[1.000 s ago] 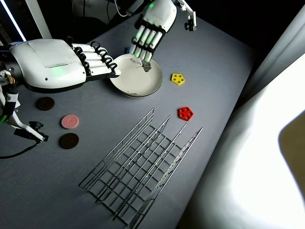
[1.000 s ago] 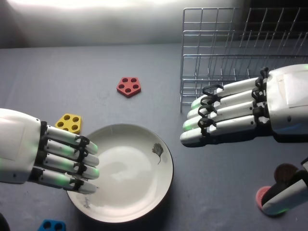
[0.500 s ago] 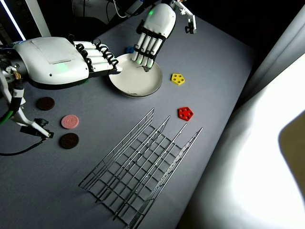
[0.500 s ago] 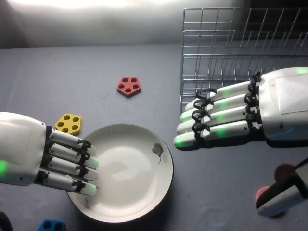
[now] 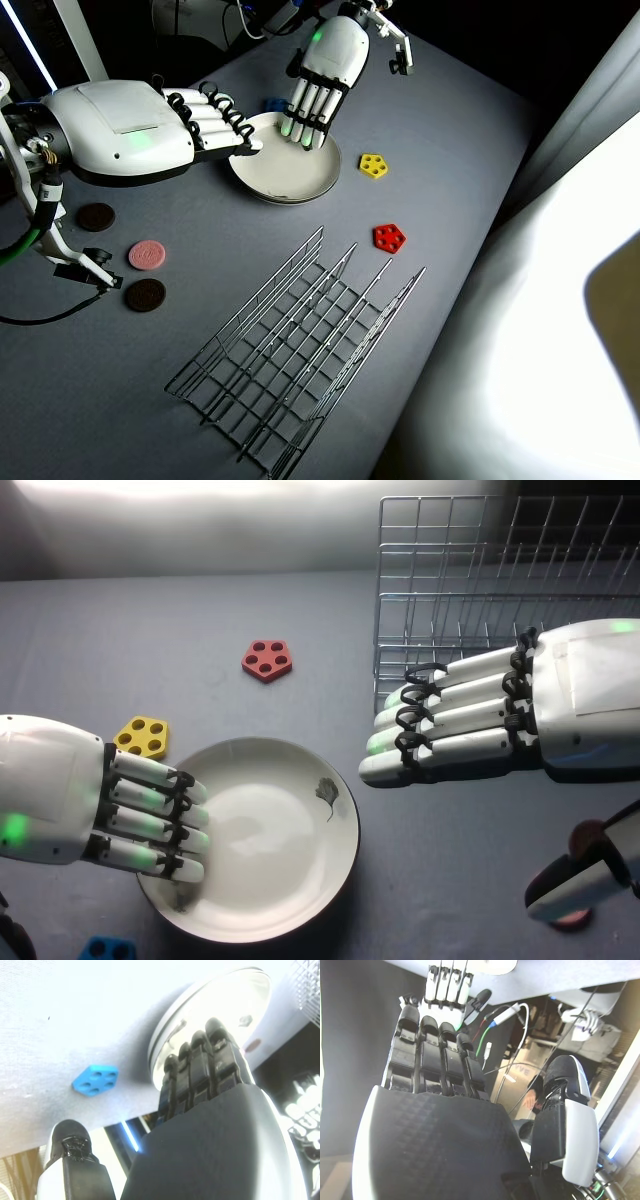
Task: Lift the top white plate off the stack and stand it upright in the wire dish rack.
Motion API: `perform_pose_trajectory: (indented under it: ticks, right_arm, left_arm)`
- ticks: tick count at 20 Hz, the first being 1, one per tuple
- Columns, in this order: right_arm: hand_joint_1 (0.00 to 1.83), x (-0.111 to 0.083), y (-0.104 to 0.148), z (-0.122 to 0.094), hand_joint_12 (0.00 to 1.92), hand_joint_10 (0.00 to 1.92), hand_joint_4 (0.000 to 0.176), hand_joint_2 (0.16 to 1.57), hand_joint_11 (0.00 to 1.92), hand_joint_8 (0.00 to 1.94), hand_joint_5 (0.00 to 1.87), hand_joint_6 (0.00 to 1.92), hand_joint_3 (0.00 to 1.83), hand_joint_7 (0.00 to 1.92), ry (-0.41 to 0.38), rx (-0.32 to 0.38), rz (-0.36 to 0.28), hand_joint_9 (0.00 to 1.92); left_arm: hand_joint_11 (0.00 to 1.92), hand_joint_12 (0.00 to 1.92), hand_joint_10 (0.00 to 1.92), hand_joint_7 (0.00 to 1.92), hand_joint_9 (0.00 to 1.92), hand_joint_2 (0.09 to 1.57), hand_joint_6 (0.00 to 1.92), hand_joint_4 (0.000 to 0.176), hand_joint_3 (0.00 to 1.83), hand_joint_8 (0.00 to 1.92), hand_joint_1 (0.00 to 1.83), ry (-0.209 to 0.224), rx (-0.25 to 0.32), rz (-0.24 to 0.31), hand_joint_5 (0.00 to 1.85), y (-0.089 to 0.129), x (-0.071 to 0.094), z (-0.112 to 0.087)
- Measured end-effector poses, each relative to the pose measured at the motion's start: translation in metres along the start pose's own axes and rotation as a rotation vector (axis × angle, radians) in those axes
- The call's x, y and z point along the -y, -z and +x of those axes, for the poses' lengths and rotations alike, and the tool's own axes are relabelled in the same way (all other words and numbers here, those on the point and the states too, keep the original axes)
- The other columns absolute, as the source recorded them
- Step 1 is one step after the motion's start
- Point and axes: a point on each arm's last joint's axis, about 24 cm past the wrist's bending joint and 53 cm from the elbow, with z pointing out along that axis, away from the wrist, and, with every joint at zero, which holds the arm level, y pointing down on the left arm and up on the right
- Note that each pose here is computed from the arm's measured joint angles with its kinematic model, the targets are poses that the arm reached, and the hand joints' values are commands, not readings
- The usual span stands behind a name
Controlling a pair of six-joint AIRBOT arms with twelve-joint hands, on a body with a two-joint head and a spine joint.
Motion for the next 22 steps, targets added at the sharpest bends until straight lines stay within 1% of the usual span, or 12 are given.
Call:
perform_pose_trajectory:
  ticks: [2, 3, 7, 10, 11, 13, 15, 16, 17, 19, 20, 22]
  right_arm:
    - [0.36, 0.002, 0.001, -0.001, 0.23, 0.00, 0.000, 1.04, 0.08, 0.00, 0.10, 0.01, 0.00, 0.12, 0.000, 0.002, 0.005, 0.14]
    - [0.31, 0.003, 0.001, -0.002, 0.23, 0.00, 0.000, 1.05, 0.07, 0.00, 0.09, 0.00, 0.00, 0.11, -0.001, 0.004, 0.006, 0.13]
    - [0.34, 0.005, 0.003, -0.004, 0.22, 0.00, 0.000, 1.04, 0.07, 0.00, 0.09, 0.01, 0.00, 0.11, -0.004, 0.011, 0.007, 0.13]
    - [0.32, 0.007, 0.004, -0.003, 0.21, 0.00, 0.000, 1.06, 0.05, 0.00, 0.07, 0.00, 0.00, 0.09, 0.000, 0.009, 0.011, 0.10]
    - [0.35, 0.007, 0.004, -0.003, 0.23, 0.01, 0.000, 1.05, 0.09, 0.00, 0.11, 0.00, 0.00, 0.14, 0.006, 0.007, 0.009, 0.15]
    - [0.29, 0.007, 0.004, -0.004, 0.23, 0.00, 0.000, 1.06, 0.10, 0.00, 0.12, 0.00, 0.00, 0.14, 0.007, 0.010, 0.007, 0.16]
    - [0.21, 0.007, 0.004, -0.003, 0.23, 0.00, 0.000, 1.06, 0.10, 0.00, 0.10, 0.00, 0.00, 0.12, 0.007, 0.010, 0.007, 0.14]
    - [0.21, 0.008, 0.004, -0.004, 0.23, 0.00, 0.000, 1.06, 0.11, 0.01, 0.12, 0.01, 0.00, 0.13, 0.008, 0.010, 0.008, 0.15]
    - [0.19, 0.008, 0.004, -0.004, 0.23, 0.00, 0.000, 1.06, 0.11, 0.01, 0.11, 0.00, 0.00, 0.14, 0.007, 0.011, 0.006, 0.15]
    - [0.21, 0.008, 0.003, -0.005, 0.22, 0.01, 0.000, 1.07, 0.11, 0.01, 0.11, 0.00, 0.00, 0.13, 0.006, 0.014, 0.006, 0.14]
    - [0.21, 0.008, 0.003, -0.005, 0.22, 0.01, 0.000, 1.07, 0.11, 0.01, 0.11, 0.00, 0.00, 0.13, 0.005, 0.014, 0.005, 0.14]
    - [0.19, 0.011, 0.000, -0.005, 0.22, 0.00, 0.000, 1.08, 0.09, 0.00, 0.09, 0.00, 0.01, 0.12, 0.004, 0.015, 0.002, 0.13]
  left_arm:
    - [0.01, 0.37, 0.00, 0.11, 0.11, 0.93, 0.00, 0.000, 0.00, 0.00, 0.25, 0.001, -0.020, -0.001, 0.10, -0.003, 0.000, 0.005]
    - [0.00, 0.38, 0.00, 0.12, 0.11, 0.93, 0.00, 0.000, 0.00, 0.00, 0.24, 0.012, -0.031, -0.001, 0.10, -0.003, 0.000, 0.009]
    - [0.00, 0.39, 0.00, 0.12, 0.13, 0.93, 0.00, 0.000, 0.00, 0.00, 0.27, 0.042, -0.049, 0.002, 0.10, -0.004, 0.001, 0.013]
    - [0.00, 0.39, 0.00, 0.13, 0.13, 0.94, 0.00, 0.000, 0.00, 0.00, 0.26, 0.044, -0.053, 0.003, 0.10, -0.005, 0.001, 0.015]
    - [0.00, 0.33, 0.00, 0.12, 0.12, 0.94, 0.00, 0.000, 0.00, 0.00, 0.30, 0.043, -0.053, 0.003, 0.08, -0.005, 0.001, 0.015]
    - [0.01, 0.38, 0.00, 0.13, 0.14, 0.94, 0.00, 0.000, 0.00, 0.00, 0.29, 0.044, -0.053, 0.003, 0.09, -0.005, 0.001, 0.015]
    - [0.03, 0.45, 0.00, 0.17, 0.18, 0.92, 0.00, 0.000, 0.00, 0.00, 0.30, 0.063, -0.036, 0.001, 0.14, -0.006, 0.001, 0.011]
    - [0.02, 0.46, 0.00, 0.15, 0.16, 0.92, 0.00, 0.000, 0.00, 0.00, 0.30, 0.079, -0.022, 0.002, 0.12, -0.008, 0.000, 0.008]
    - [0.00, 0.40, 0.00, 0.11, 0.11, 0.94, 0.00, 0.000, 0.00, 0.00, 0.27, 0.102, -0.004, 0.004, 0.08, -0.011, 0.001, 0.004]
    - [0.02, 0.42, 0.00, 0.14, 0.14, 0.92, 0.00, 0.000, 0.00, 0.00, 0.27, 0.128, 0.027, 0.008, 0.12, -0.021, 0.003, -0.003]
    - [0.02, 0.42, 0.00, 0.14, 0.14, 0.92, 0.00, 0.000, 0.00, 0.00, 0.27, 0.136, 0.037, 0.013, 0.12, -0.027, 0.006, -0.006]
    - [0.01, 0.43, 0.00, 0.13, 0.13, 0.92, 0.00, 0.000, 0.00, 0.00, 0.29, 0.156, 0.070, 0.046, 0.11, -0.042, 0.020, -0.015]
